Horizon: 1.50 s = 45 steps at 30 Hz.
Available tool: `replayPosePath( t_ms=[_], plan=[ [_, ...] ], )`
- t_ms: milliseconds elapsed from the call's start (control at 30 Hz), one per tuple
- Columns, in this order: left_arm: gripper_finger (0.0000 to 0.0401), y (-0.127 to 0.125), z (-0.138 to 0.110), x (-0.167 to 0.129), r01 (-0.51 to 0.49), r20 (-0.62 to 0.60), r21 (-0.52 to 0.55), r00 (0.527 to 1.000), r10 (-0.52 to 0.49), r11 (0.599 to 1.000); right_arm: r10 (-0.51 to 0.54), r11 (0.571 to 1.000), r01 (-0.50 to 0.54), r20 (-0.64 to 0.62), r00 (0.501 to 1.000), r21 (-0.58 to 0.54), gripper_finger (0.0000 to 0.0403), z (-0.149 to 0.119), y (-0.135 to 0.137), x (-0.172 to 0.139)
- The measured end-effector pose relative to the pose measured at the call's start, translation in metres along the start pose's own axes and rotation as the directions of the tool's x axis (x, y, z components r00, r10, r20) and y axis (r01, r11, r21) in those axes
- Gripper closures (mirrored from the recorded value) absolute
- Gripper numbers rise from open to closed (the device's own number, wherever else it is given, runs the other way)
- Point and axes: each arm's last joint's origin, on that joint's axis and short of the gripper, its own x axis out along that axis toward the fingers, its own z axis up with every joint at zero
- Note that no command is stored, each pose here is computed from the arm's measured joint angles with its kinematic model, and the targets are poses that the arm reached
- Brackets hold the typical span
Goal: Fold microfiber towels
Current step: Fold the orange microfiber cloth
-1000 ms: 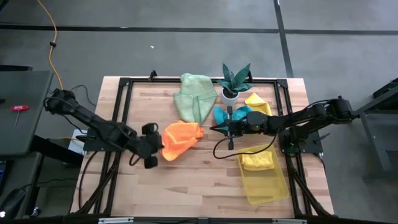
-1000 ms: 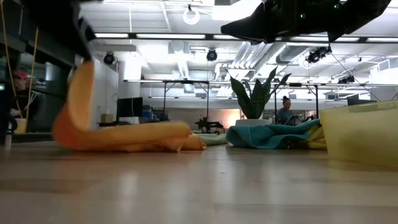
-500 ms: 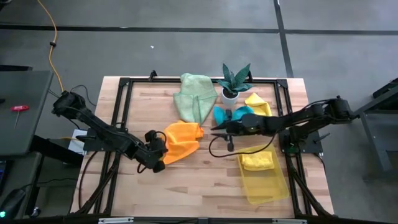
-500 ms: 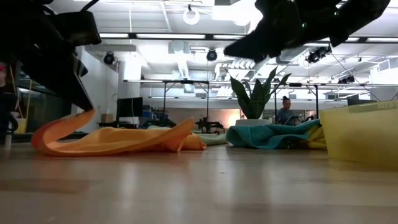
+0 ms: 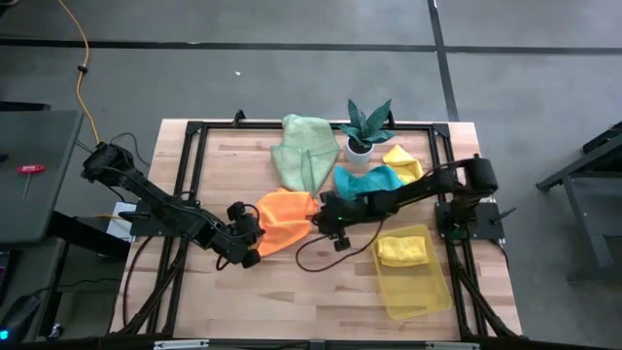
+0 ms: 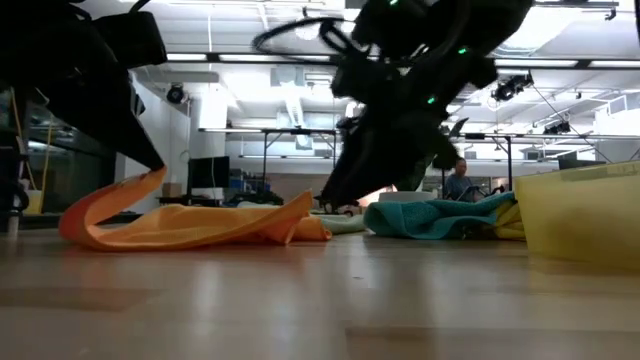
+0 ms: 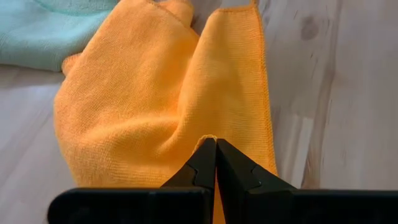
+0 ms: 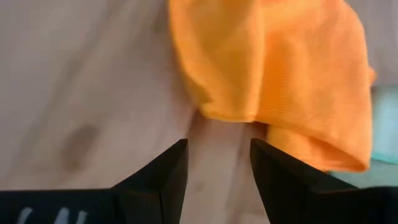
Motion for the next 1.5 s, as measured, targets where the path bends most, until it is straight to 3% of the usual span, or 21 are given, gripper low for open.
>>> replayPosePath(
  t_ms=[200,333,700,933,1033,1500],
  plan=[
    [0.0401,-0.001,0.0,-0.001,0.003,0.005,0.001,1.0,-0.003,1.0,-0.005,0.999,0.006,0.016,1.0,-0.049,0.0259,0.007,-0.002,0.007],
    [0.0401,-0.001,0.001,-0.001,-0.003,0.019,-0.004,1.0,0.003,1.0,0.048,0.998,-0.046,0.049,0.998,-0.048,0.0268,0.009,-0.001,0.009],
    [0.0401,-0.002,0.002,-0.001,-0.003,0.033,-0.011,0.999,0.003,1.0,0.058,0.997,-0.052,0.099,0.993,-0.061,0.0269,0.013,0.0,0.01],
    [0.0401,-0.002,0.002,-0.001,-0.001,0.035,-0.007,0.999,0.001,1.0,0.072,0.993,-0.066,0.063,0.995,-0.093,0.0269,0.004,0.005,0.024],
    [0.0401,-0.002,0.002,-0.001,-0.001,0.035,-0.004,0.999,0.002,1.0,0.057,0.994,-0.046,0.119,0.991,-0.096,0.0269,0.011,0.005,0.022],
    [0.0401,-0.002,0.002,-0.001,-0.002,0.035,-0.002,0.999,0.002,1.0,0.051,0.992,-0.047,0.033,0.998,-0.119,0.0269,0.004,0.007,0.022]
  ],
)
